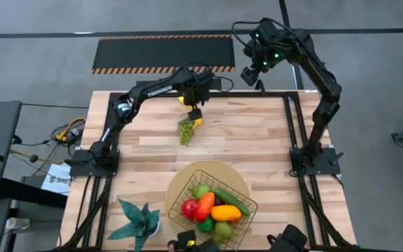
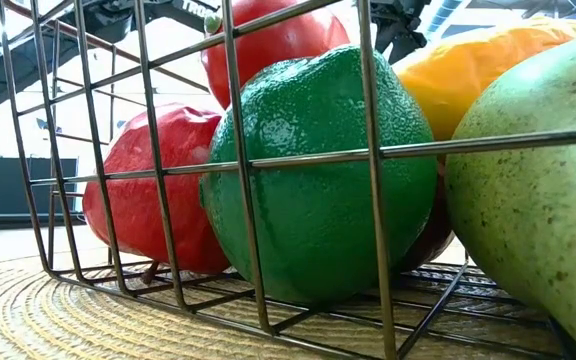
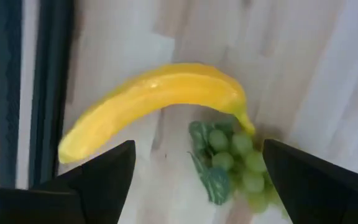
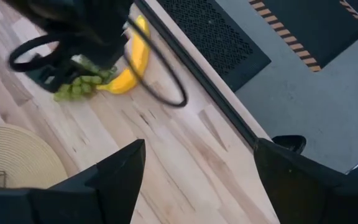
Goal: Build produce basket
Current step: Put the banana into the wire basket
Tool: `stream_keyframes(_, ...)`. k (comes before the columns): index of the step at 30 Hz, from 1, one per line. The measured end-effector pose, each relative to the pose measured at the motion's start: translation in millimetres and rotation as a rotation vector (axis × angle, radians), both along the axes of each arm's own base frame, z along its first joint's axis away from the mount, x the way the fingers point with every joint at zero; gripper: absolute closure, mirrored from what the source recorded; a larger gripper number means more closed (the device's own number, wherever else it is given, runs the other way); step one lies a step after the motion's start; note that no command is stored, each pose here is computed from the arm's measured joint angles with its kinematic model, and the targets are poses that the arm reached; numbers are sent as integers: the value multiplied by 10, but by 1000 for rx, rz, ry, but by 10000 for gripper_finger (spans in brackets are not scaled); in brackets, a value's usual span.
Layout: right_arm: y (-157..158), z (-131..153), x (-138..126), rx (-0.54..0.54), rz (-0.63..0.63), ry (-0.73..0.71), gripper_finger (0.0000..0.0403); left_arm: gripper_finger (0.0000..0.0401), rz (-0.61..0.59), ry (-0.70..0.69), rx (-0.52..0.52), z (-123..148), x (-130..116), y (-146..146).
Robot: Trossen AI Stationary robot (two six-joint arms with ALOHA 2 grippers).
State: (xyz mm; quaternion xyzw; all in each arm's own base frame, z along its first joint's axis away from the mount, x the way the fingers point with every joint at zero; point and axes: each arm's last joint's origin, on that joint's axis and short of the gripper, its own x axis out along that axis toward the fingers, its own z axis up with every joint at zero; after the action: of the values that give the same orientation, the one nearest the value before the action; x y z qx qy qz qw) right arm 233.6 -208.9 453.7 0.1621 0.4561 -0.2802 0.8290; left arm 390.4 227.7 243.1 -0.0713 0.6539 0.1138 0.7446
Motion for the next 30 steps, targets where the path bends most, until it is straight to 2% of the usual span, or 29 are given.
stream_keyframes(2, -5, 0, -5, 0, -3, 0, 85, 65, -82, -2, -11, -7, 2, -13)
stream_keyframes(4, -8, 0, -7, -1, -3, 0, 85, 70, -105, -55, -27, -45, 21, 26)
stream_keyframes(15, -2, 0, -1, -3, 6, 2, 85, 74, -399, -34, 74, -122, 29, 92)
stream_keyframes(18, -1, -1, 1, -3, 7, 2, 85, 74, -446, -25, 93, -121, 29, 100)
stream_keyframes(20, -1, -1, 1, -3, 7, 2, 85, 74, -436, -4, 96, -123, 15, 101)
stream_keyframes(22, -1, -1, 1, -3, 7, 2, 85, 74, -395, 8, 76, -127, 10, 71)
stream_keyframes(24, -2, -1, 0, -8, 17, 6, 85, 74, -302, -7, 64, -115, 26, 48)
stream_keyframes(27, -2, -1, 0, -7, 17, 6, 85, 74, -12, -98, 73, 19, 65, 87)
stream_keyframes(30, 3, -5, -3, -3, 18, 12, 85, 74, 417, -172, 29, 113, 18, 182)
